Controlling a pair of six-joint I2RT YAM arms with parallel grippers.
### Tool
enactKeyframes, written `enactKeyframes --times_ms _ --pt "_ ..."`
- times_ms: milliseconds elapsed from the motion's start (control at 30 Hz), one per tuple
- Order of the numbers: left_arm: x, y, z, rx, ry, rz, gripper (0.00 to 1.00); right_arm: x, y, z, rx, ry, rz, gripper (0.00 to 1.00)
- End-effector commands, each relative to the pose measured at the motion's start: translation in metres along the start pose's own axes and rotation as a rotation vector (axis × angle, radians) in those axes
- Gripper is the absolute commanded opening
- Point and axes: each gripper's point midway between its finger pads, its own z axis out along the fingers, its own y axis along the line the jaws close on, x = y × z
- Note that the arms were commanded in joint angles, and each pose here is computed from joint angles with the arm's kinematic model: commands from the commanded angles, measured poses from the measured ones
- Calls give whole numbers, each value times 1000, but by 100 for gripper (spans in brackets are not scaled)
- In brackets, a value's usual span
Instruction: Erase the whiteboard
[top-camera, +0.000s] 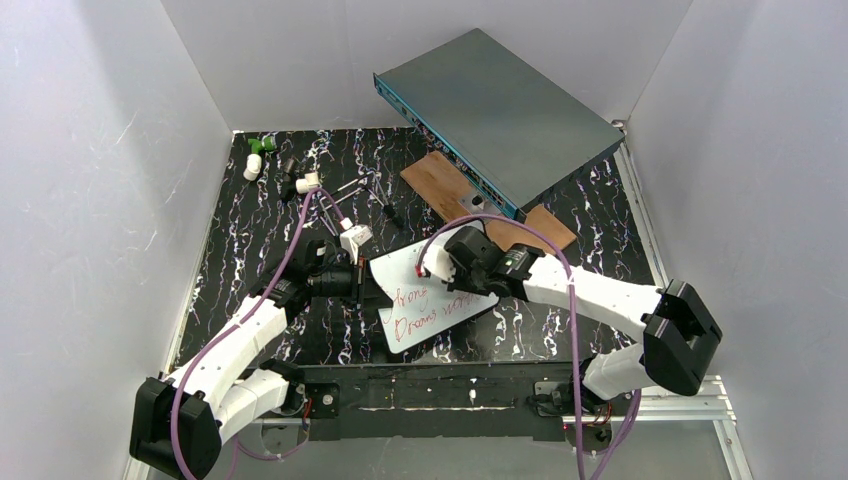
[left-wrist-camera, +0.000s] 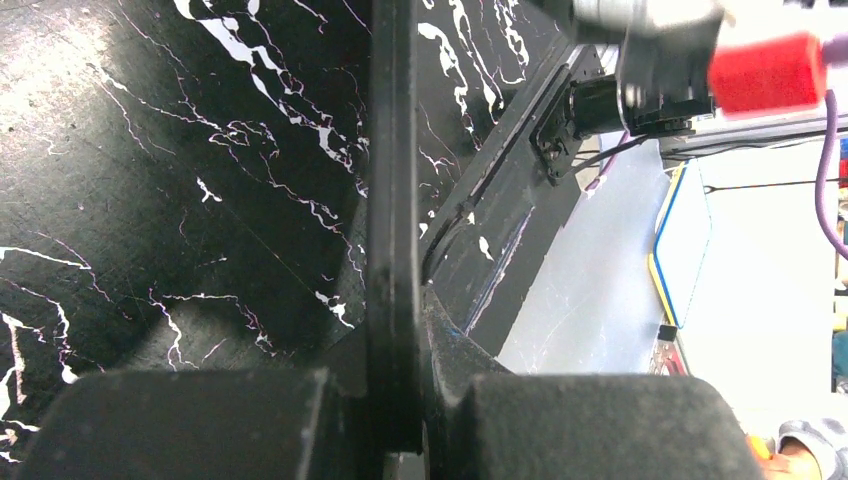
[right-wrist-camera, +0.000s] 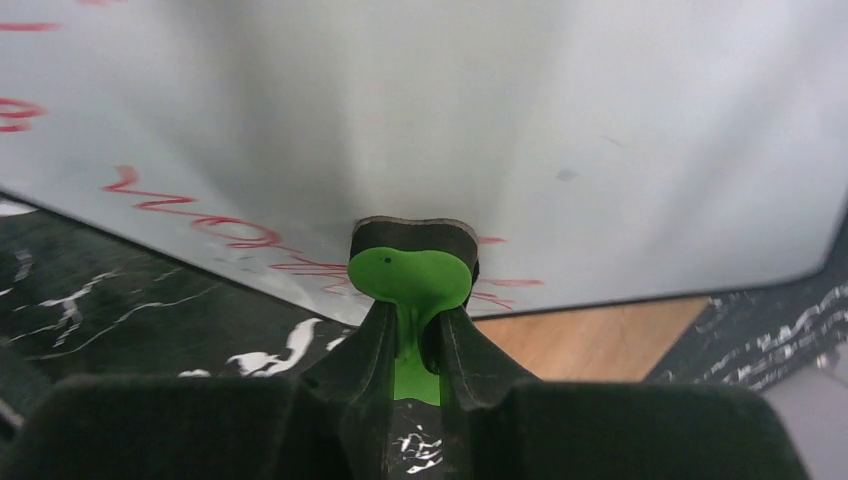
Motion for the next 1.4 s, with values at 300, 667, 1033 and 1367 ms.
enactKeyframes --times_ms 300,667,1033,1367 --pt "-1 -26 -6 104 12 66 0 -11 25 4 -96 -44 -59 1" --pt "-1 -26 -5 104 15 64 0 -10 -16 3 86 -58 42 1" --pt "-1 -27 -6 107 13 66 0 -1 9 2 -66 -74 33 1" --pt "-1 -28 -5 125 21 56 0 13 -62 -10 218 -72 173 1"
